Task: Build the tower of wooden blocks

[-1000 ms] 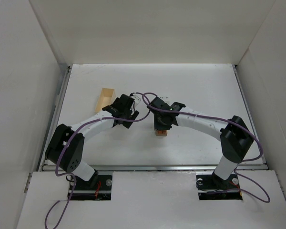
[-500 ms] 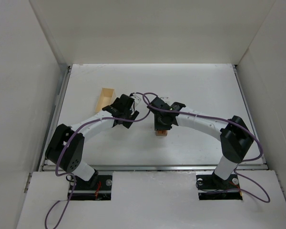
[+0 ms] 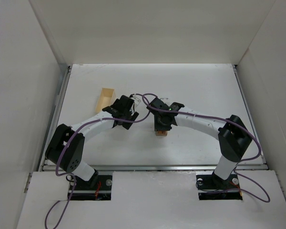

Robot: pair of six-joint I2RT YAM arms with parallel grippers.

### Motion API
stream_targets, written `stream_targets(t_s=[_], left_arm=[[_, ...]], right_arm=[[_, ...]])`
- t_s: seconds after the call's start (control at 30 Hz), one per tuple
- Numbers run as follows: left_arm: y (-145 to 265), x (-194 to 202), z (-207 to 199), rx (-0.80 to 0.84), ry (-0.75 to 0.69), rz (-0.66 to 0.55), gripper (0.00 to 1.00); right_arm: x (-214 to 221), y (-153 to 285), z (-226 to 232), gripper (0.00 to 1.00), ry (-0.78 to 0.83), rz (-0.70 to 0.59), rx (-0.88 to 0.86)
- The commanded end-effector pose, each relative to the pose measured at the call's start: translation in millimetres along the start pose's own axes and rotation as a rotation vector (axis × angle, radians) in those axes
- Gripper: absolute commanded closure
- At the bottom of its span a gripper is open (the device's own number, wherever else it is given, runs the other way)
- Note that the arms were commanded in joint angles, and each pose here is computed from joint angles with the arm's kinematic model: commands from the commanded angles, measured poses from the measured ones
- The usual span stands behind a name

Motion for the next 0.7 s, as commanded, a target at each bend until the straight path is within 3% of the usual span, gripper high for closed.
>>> stream_targets(t_s=[0.0, 0.67], left_arm=[[7.3, -2.2, 2.7, 0.003, 0.023, -0.028, 0.18], [9.1, -4.7, 3.1, 0.004, 0.029, -0.045, 0.18]], right_arm=[[-5.7, 4.8, 6.0, 0.64, -0.002, -0.02, -0.006], [-2.6, 3.1, 9.2, 0.64, 0.018, -0.008, -0.013]])
Point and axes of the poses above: each gripper's point midway between its finger pads, its own y axis back along the fingers, its own z axis along the line the jaws close on, x = y × z, the point moved 9 cm from there along y, back along the fingers, and after that the axes turned 13 degrees about y, right-handed, at the moved point
